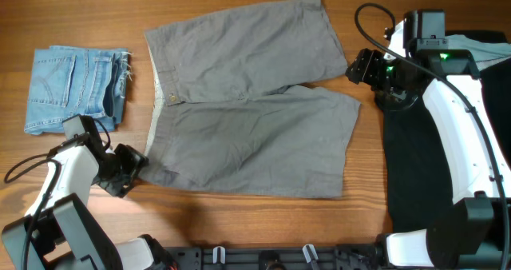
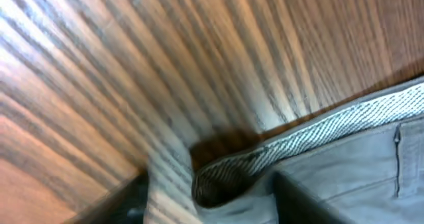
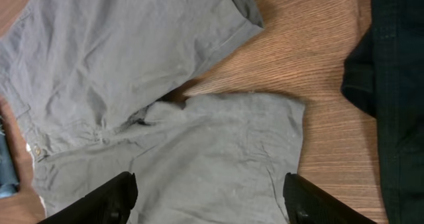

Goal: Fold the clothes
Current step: 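Grasp the bottom leg hems with both grippers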

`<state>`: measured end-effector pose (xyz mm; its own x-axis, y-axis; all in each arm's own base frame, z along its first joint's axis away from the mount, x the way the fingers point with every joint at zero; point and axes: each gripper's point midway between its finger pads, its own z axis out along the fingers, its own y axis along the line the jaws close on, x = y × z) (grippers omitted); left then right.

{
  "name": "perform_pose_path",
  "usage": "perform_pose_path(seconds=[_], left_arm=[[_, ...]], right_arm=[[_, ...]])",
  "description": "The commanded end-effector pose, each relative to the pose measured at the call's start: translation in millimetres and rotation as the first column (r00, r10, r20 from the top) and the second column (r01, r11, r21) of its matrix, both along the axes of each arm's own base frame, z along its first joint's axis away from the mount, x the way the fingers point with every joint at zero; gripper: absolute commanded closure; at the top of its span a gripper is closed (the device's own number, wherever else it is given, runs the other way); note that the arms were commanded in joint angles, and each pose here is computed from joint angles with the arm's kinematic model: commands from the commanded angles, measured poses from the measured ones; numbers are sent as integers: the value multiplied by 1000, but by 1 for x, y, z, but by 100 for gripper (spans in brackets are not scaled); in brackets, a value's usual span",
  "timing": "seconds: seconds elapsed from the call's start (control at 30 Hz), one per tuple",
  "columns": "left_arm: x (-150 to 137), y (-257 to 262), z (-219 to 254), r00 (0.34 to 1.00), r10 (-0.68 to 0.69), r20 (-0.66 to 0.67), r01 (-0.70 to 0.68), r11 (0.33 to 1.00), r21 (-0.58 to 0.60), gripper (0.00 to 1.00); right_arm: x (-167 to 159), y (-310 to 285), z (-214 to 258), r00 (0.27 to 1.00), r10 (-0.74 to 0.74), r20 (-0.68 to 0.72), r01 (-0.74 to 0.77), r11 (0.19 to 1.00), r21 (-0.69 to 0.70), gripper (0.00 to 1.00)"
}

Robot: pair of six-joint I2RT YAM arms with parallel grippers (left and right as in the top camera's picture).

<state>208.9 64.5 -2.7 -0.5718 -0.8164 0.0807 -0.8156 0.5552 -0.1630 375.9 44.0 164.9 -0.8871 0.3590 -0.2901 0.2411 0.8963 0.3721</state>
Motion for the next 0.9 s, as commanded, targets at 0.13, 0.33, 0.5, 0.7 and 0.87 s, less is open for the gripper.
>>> perform_pose_path(seconds=[0.13,0.33,0.5,0.7,0.87], left_arm=[[-7,0,-5,998,-54,-26,54,999,1,96],[34,13,29,993,-83,84,82,996,18,96],[59,16,67,974,-161,157,160,987,17,96],[59,13,72,974,-160,158,163,987,0,96],[61,4,72,964,-214,159,216,976,4,96]], right_arm=[[1,-14,-3,998,-66,-14,65,996,-68,24],[-74,-12,-64,906,-210,-366,201,977,-63,24],[-135,3,-103,798,-186,-573,215,976,-18,24],[-196,47,-140,702,-41,-711,260,944,202,42],[-221,83,-146,686,75,-724,104,975,199,27]])
